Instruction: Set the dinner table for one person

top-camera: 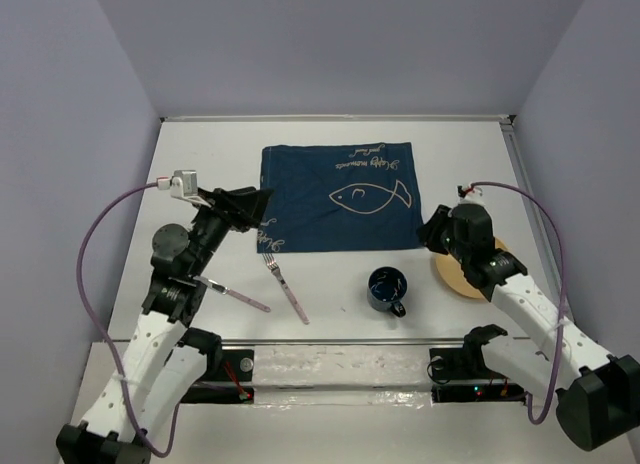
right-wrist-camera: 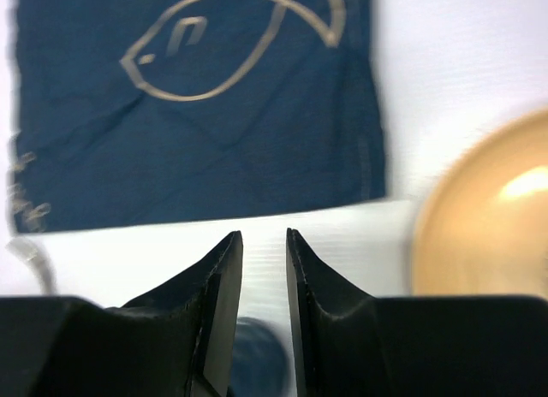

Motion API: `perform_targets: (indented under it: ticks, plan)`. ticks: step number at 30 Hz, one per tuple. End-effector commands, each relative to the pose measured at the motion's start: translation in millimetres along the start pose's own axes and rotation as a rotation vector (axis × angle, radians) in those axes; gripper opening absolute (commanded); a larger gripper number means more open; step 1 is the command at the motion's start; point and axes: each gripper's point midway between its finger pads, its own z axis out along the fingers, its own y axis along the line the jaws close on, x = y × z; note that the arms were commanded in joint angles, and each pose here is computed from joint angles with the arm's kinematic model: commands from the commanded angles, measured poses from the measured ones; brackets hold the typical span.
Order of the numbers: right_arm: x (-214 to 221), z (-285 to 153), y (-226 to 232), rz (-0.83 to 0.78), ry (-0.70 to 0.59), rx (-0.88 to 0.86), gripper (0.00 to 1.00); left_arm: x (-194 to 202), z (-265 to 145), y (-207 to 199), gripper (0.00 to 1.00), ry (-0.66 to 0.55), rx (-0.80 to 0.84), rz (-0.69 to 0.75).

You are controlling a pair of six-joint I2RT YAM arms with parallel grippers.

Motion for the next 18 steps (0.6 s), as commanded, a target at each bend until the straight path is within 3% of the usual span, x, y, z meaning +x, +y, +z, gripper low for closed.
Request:
perform_targets:
  ticks: [1, 8, 11, 18]
  plan:
    - [-15, -13, -54, -0.05, -0.054, 0.319, 0.34, -14, -26, -41, 0.76, 0.084, 0.089, 0.19]
    - [7, 3, -66, 0.003, 0.062, 0.425, 0.41, 3, -35, -17, 0.84, 0.178, 0.025, 0.357]
    - [22, 11, -76, 0.017, 0.111, 0.477, 0.5, 14, -35, -14, 0.88, 0.197, 0.035, 0.371]
    - [29, 13, -91, 0.058, 0.141, 0.549, 0.47, 13, -45, -27, 0.9, 0.183, 0.058, 0.409]
